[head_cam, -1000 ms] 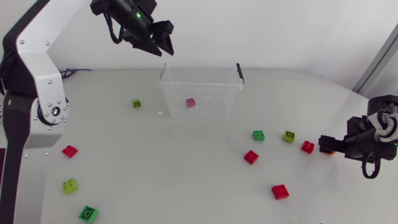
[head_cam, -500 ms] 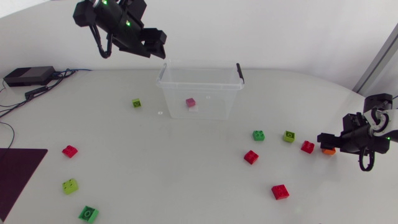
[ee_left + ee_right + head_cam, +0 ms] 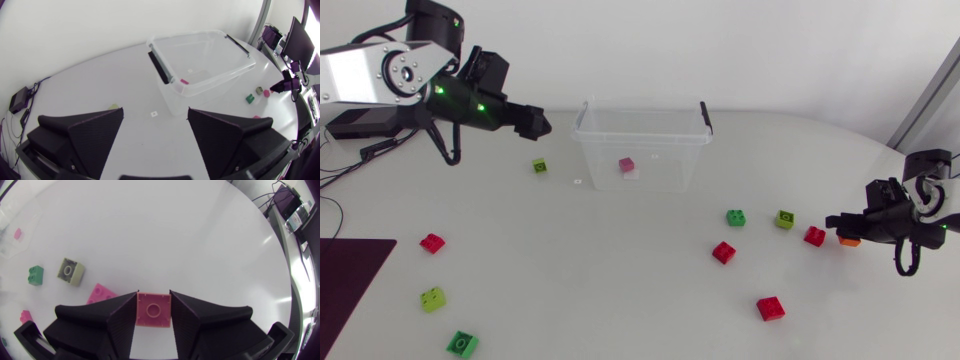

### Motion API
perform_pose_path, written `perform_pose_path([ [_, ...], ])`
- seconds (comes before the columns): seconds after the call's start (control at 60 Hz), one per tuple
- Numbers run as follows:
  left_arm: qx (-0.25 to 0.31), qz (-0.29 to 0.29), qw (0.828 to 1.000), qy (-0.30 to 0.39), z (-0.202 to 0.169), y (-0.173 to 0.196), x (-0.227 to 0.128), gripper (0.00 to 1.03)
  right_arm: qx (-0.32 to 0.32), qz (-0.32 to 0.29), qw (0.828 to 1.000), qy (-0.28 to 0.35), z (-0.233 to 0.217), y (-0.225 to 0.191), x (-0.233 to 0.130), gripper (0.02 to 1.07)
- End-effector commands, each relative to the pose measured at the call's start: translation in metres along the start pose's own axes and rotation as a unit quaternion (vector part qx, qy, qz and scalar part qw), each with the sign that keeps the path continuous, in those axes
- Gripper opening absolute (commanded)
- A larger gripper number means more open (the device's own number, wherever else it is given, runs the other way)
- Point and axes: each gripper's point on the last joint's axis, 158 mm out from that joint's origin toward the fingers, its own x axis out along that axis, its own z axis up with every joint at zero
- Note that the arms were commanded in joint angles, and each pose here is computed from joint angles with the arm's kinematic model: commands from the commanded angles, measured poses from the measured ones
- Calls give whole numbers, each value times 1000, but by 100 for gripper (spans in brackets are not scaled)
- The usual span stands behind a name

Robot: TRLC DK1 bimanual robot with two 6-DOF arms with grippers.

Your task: Pick up the duplo bricks and place them in the container

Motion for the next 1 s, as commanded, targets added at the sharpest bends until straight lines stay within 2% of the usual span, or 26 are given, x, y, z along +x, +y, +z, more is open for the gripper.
perform_pose_path([
  [0.0,11,2,1000,0,-20,12,-1,95,-19,8,1000,-7,1,13,-16,22],
  [0.3,27,-4,999,-21,-55,44,17,95,-57,38,995,-71,36,62,-82,22],
  [0.483,17,-26,999,-29,-71,59,35,95,-78,66,988,-112,55,96,-122,22],
  [0.733,14,-52,998,-32,-86,76,72,95,-108,106,975,-160,81,143,-164,22],
  [0.983,23,-74,996,-43,-87,90,98,95,-124,143,964,-186,102,186,-187,22],
])
